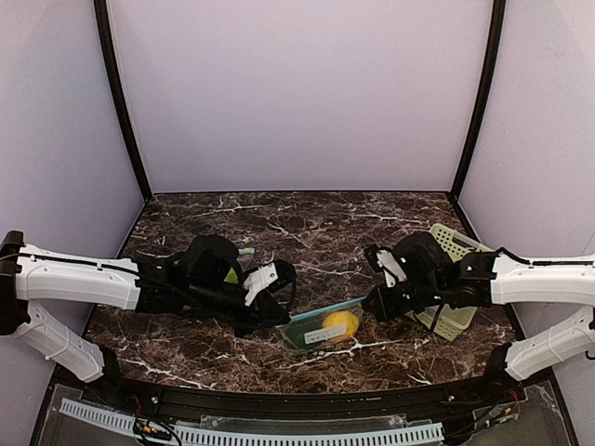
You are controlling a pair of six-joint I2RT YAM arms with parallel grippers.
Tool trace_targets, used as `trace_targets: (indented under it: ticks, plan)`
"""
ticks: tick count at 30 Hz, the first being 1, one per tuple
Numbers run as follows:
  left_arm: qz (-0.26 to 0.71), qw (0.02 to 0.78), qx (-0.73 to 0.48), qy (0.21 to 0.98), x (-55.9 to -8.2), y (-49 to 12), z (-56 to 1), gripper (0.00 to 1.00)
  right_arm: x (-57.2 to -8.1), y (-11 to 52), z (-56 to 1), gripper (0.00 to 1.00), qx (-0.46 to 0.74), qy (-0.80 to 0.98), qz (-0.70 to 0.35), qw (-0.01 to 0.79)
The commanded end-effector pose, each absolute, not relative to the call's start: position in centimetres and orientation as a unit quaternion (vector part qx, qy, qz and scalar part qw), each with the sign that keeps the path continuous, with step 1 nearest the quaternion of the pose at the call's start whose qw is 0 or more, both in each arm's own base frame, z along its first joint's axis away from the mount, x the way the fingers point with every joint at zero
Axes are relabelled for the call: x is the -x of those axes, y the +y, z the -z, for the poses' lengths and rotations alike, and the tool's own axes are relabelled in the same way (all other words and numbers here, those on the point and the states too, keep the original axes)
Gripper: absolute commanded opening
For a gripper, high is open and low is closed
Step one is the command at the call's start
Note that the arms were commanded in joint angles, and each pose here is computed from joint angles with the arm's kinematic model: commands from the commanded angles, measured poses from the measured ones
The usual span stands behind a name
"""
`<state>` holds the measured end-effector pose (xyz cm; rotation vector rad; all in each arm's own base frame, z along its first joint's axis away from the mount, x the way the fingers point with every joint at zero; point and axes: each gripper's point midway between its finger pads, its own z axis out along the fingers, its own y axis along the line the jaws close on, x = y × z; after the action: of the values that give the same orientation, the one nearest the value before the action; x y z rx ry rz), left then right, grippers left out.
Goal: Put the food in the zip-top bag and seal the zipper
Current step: Zip the zipper of the food storage bag.
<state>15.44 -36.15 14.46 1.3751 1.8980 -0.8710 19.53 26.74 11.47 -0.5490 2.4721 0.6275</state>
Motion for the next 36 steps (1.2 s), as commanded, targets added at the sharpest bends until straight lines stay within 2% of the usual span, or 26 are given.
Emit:
trace_targets:
  ticks: [1,11,19,29,31,33,35,36]
  plan:
    - [0.306,0.244,-0.524,0.756,-13.6,-32.8,-11.7,0.01,-20.9,20.0,-8.6,0.00,0.145,0.950,-0.101,0.257]
    - [0.294,0.245,-0.524,0.761,-14.0,-32.5,-11.8,0.01,-20.9,19.4,-8.8,0.00,0.145,0.950,-0.103,0.256]
    - [0.321,0.246,-0.508,0.760,-14.0,-33.4,-12.1,0.01,-19.5,23.4,-9.6,0.00,0.224,0.926,-0.195,0.234]
    - [0.332,0.239,-0.437,0.802,-16.9,-34.2,-11.0,0.01,-20.5,26.6,-10.2,0.01,0.234,0.916,-0.235,0.224]
    - [0.323,0.242,-0.424,0.811,-17.8,-34.1,-10.7,0.01,-21.0,26.8,-10.2,0.05,0.225,0.920,-0.229,0.226]
    - [0.319,0.250,-0.410,0.817,-18.6,-34.0,-10.7,0.04,-21.5,27.0,-10.4,0.14,0.218,0.921,-0.226,0.231]
    - [0.323,0.256,-0.402,0.818,-19.1,-34.1,-11.0,0.17,-21.9,27.2,-10.6,0.26,0.214,0.920,-0.227,0.236]
    - [0.328,0.261,-0.400,0.815,-19.2,-34.3,-11.4,0.29,-22.0,27.3,-10.8,0.34,0.213,0.920,-0.227,0.239]
